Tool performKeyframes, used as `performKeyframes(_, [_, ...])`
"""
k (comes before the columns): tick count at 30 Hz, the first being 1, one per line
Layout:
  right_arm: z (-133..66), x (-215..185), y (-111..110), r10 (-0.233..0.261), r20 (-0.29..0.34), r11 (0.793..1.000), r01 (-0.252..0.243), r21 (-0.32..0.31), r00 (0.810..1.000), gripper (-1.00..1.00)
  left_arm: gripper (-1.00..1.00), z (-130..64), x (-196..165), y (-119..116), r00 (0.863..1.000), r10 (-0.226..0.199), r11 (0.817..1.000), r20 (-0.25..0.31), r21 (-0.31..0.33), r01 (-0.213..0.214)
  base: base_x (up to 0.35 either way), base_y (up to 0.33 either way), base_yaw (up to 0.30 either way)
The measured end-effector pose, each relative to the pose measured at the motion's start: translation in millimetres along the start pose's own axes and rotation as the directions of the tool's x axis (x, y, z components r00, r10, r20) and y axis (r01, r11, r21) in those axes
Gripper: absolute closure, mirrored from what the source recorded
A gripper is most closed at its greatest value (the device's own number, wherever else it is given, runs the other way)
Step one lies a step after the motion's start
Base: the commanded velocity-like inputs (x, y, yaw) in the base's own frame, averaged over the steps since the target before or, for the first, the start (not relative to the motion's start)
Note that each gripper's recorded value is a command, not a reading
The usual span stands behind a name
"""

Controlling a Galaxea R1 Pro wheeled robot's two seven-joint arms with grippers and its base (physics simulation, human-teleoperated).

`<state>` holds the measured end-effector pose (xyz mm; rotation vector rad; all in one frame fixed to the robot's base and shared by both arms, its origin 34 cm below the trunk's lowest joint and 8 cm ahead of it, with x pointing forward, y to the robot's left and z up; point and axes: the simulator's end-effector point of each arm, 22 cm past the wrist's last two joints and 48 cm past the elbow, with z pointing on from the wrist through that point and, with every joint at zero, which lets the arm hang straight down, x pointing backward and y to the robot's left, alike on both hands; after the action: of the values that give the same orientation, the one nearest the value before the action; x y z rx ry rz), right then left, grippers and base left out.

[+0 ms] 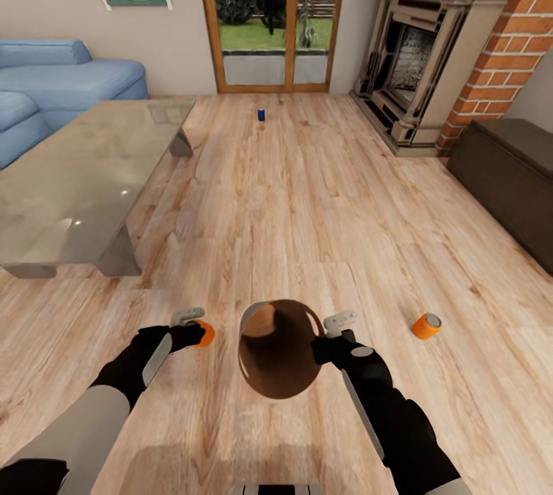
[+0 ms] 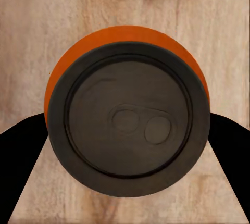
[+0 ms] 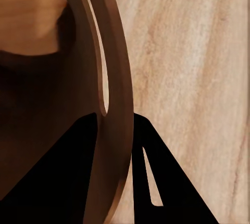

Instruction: Put the three can of soda from the living room inside the tash can in the kitchen.

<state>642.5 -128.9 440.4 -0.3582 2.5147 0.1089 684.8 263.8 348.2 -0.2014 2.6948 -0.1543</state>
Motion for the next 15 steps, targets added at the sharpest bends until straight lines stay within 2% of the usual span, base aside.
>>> performKeyframes(5, [-7.6, -7.2, -5.0, 0.005, -0.001, 1.0, -0.005, 0.002, 1.0, 1.0, 1.0, -11.6, -14.5, -3.1, 1.0, 0.0, 1.0, 0.015, 0.012, 0.0, 0.0, 0.0, 0.0])
performKeyframes(8, [-12.1, -10.8, -17.6, 0.032, -0.002, 0.999, -0.032, 0.016, 0.999, 1.0, 1.0, -17.5, -19.2, -5.3, 1.0, 0.001, 1.0, 0.015, 0.028, -0.001, 0.0, 0.0, 0.0])
performKeyframes(10, [-15.2, -13.1, -24.4, 0.031, -0.003, 0.999, -0.031, 0.028, 1.0, 1.0, 1.0, -21.5, -22.6, -4.6, 1.0, 0.002, 0.999, 0.016, 0.034, -0.002, 0.0, 0.0, 0.0])
performKeyframes(13, [-20.0, -18.2, -22.7, 0.055, -0.001, 0.998, -0.055, 0.001, 0.998, 1.0, 1.0, -27.6, -25.2, -1.5, 1.0, 0.003, 0.999, 0.011, 0.041, -0.003, 0.0, 0.0, 0.0])
performKeyframes(15, [-23.6, -19.0, -31.5, 0.06, -0.005, 0.998, -0.06, -0.001, 0.998, 1.0, 1.0, -33.2, -29.3, -2.6, 1.0, 0.003, 0.998, 0.009, 0.058, -0.004, 0.0, 0.0, 0.0])
